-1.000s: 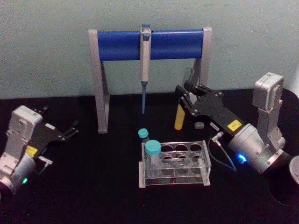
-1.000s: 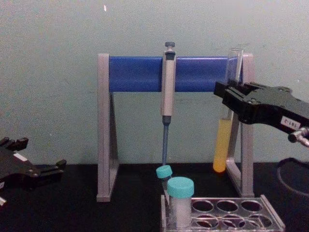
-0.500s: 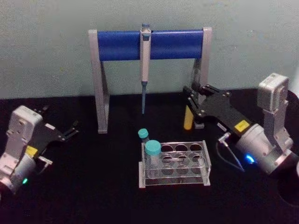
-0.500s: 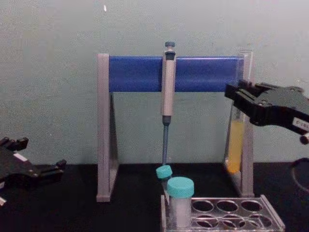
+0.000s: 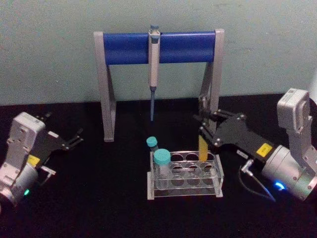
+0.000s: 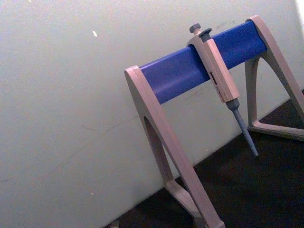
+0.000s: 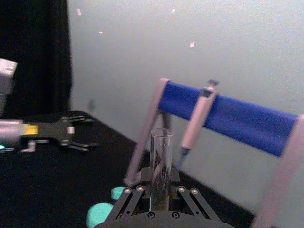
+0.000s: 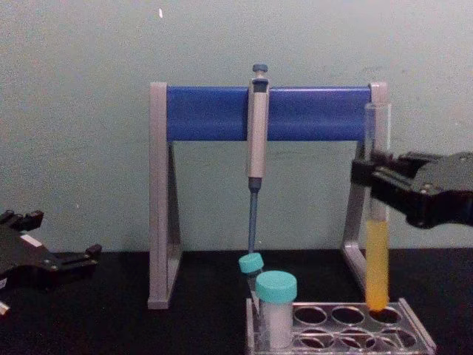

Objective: Pick up the test tube from the test tube rack, shake it, then place it back into the test tube rack.

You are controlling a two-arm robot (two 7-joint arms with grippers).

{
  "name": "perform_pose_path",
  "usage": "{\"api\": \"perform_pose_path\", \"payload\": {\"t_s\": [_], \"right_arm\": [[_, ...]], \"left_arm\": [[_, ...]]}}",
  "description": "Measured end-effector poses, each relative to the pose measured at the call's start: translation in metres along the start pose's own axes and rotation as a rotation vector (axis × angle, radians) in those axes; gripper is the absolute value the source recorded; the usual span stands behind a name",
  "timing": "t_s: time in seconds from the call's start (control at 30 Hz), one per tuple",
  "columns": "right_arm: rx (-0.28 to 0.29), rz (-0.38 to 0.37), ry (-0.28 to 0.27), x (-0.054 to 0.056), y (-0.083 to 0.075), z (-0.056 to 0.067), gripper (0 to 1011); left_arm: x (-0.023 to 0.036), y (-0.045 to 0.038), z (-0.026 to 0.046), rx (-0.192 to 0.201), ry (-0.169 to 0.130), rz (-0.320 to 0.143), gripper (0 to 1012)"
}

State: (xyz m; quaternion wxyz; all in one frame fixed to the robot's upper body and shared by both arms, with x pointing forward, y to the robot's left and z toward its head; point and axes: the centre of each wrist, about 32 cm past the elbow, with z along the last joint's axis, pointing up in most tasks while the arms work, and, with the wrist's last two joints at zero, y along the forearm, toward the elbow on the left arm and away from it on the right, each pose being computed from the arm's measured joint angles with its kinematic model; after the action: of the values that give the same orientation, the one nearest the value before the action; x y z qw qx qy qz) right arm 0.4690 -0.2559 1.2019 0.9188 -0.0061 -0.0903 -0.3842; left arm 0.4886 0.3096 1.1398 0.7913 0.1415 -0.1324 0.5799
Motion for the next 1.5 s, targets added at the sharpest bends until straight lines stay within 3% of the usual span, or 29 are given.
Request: {"api": "perform_pose_path", "payload": {"t_s": [0.3,0.47,0.63,0.9,1.5], "right_arm": [[0.027,0.096,0.117,0.001,0.018,-0.005,232],[0.063,0.088,0.139,0.004,0.030,-0.011,232],[0.104,0.039,0.133,0.007,0.041,-0.016,232],[0.109,-0.039,0.101,0.009,0.044,-0.019,232],[0.112,-0.067,0.090,0.008,0.042,-0.017,232]], "left_arm": [[0.0000,0.0000,0.0000,0.000,0.000,0.000,1001],[0.0000,0.0000,0.0000,0.000,0.000,0.000,1001],[0.0000,0.0000,0.0000,0.000,0.000,0.000,1001],[0.0000,0.0000,0.0000,0.000,0.000,0.000,1001],[0.0000,0.0000,0.0000,0.000,0.000,0.000,1001]]}}
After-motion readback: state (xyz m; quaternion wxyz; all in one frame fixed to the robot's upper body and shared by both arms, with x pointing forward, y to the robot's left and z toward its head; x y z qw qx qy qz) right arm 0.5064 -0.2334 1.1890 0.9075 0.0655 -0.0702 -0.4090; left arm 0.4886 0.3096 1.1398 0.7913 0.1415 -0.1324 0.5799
